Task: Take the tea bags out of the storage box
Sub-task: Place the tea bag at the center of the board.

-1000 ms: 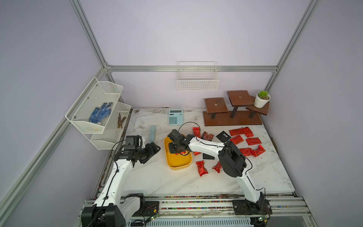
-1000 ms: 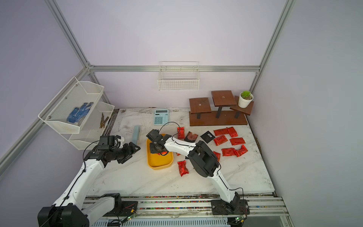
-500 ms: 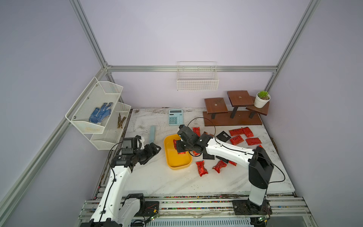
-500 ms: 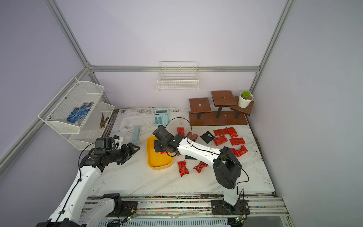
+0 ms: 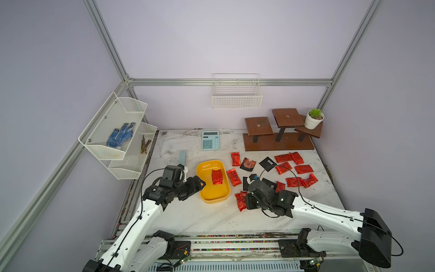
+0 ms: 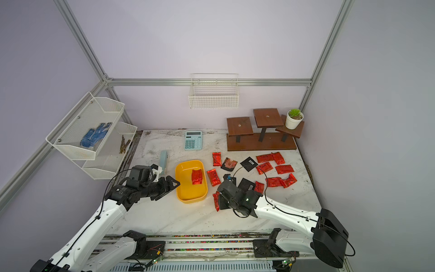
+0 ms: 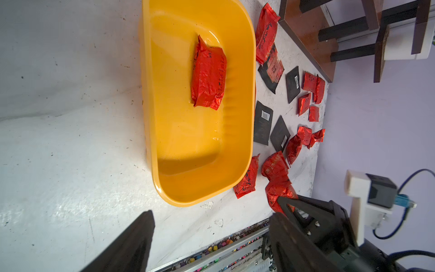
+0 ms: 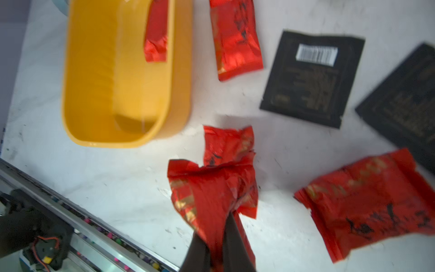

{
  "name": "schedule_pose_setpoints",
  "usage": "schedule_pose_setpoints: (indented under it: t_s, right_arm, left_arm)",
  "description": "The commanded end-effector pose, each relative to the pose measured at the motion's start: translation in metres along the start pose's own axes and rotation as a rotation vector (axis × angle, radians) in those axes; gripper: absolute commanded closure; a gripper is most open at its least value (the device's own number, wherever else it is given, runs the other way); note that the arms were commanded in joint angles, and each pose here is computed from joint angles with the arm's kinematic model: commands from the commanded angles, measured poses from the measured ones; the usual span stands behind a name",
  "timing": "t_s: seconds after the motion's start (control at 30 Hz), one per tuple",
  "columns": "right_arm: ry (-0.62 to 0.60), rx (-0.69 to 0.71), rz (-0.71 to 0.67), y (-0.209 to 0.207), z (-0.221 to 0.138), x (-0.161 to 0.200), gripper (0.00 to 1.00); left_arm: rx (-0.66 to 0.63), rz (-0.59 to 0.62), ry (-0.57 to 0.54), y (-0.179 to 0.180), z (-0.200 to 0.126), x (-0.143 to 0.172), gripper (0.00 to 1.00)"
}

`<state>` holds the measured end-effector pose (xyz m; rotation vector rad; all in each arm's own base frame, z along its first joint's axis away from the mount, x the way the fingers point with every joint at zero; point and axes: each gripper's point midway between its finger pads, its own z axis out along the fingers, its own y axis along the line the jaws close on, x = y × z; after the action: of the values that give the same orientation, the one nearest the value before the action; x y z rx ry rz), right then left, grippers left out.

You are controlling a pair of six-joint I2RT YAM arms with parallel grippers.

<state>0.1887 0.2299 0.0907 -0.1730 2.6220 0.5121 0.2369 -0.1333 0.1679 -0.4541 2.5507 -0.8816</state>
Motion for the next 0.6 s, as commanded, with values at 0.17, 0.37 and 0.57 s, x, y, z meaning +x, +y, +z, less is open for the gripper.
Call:
schedule_pose_setpoints:
  t_s: [0.17, 0.37, 0.57]
  right_arm:
    - [0.028, 0.039, 0.106, -0.035, 0.014, 0.048, 0.90]
    - [0.008, 0.110, 0.106, -0.050, 0.023, 0.049, 0.88]
    - [-0.002, 0.183, 0.091, -0.051, 0.034, 0.040, 0.87]
  left_arm:
    - [0.025, 0.021, -0.057, -0.021, -0.001, -0.011, 0.21]
    - [0.023, 0.018, -0.056, -0.018, 0.001, -0.008, 0.20]
    - [0.016, 0.020, -0.049, -0.016, 0.005, -0.007, 0.20]
